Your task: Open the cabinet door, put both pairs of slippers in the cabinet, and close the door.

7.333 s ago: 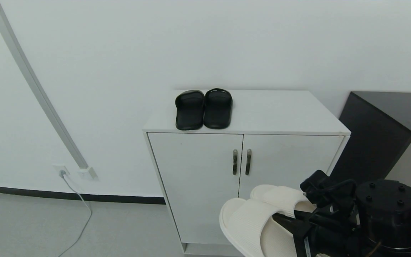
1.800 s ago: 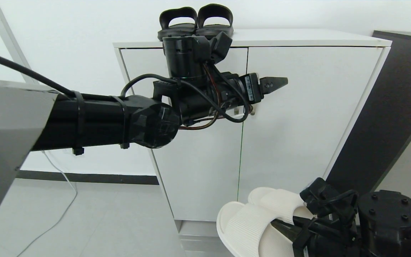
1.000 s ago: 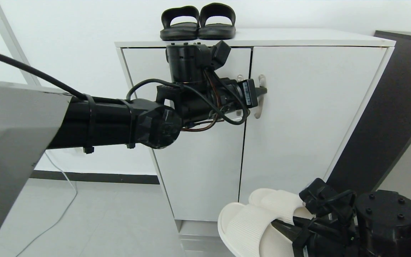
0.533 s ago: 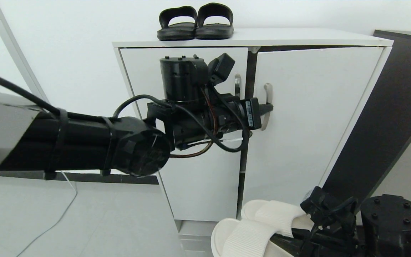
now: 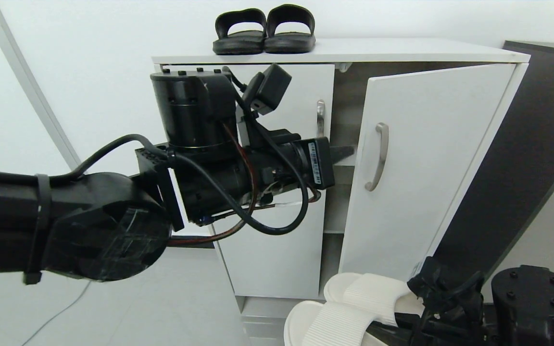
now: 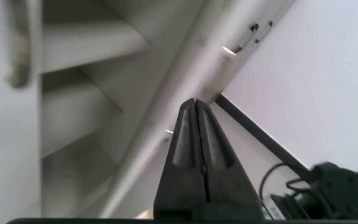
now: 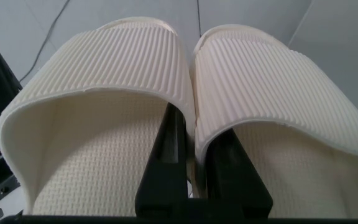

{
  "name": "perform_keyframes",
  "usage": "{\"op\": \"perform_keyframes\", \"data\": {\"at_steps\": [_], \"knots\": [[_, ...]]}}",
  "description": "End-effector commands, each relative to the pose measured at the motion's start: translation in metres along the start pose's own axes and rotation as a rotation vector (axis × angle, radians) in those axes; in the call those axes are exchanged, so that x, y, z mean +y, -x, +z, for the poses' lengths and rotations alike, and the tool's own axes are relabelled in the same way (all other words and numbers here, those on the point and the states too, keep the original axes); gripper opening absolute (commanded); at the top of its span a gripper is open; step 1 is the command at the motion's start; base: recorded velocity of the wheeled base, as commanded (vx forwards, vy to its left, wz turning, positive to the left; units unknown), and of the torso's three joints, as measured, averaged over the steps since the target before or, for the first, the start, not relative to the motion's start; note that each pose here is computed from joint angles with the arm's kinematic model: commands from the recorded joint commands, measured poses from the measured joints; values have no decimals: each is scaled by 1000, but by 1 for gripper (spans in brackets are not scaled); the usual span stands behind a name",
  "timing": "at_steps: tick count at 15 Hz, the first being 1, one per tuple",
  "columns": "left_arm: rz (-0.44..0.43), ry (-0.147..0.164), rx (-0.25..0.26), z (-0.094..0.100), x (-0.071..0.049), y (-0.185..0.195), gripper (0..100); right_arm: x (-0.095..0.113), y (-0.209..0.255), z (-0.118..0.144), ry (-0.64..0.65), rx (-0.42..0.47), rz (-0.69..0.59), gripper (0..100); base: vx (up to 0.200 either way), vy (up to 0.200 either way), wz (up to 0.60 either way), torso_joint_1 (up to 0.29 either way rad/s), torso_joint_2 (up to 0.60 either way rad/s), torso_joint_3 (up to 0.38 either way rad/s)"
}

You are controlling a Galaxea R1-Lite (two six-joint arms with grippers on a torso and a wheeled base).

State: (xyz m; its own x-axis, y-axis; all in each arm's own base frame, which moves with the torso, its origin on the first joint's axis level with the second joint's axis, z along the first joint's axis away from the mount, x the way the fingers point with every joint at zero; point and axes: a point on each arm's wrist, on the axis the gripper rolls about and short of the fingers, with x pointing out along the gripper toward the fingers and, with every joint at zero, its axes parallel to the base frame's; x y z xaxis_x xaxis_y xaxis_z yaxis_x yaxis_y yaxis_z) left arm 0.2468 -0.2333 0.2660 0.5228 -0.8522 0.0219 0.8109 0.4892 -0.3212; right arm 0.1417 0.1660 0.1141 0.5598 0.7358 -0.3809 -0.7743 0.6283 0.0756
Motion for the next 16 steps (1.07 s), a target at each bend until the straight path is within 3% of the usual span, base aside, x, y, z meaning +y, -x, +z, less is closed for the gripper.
{"op": "perform_keyframes", "data": {"at_steps": [1, 5, 9, 13, 16], "knots": [[18, -2, -23, 6, 11, -4, 0, 0, 1, -1, 6, 4, 1, 0, 0, 0, 0, 0, 0, 0], [34, -4, -52, 5, 31, -41, 0, 7, 2, -5, 17, 17, 29, 0, 0, 0, 0, 0, 0, 0], [32, -4, -50, 6, 38, -62, 0, 9, 1, -7, 22, 31, 41, 0, 0, 0, 0, 0, 0, 0], [20, -2, -46, 15, 33, -68, 0, 15, 2, -9, 34, 37, 69, 0, 0, 0, 0, 0, 0, 0], [-59, 4, 12, 1, 1, -59, 0, 19, 2, -10, 40, 39, 84, 0, -200, 0, 0, 1, -1, 5]]}}
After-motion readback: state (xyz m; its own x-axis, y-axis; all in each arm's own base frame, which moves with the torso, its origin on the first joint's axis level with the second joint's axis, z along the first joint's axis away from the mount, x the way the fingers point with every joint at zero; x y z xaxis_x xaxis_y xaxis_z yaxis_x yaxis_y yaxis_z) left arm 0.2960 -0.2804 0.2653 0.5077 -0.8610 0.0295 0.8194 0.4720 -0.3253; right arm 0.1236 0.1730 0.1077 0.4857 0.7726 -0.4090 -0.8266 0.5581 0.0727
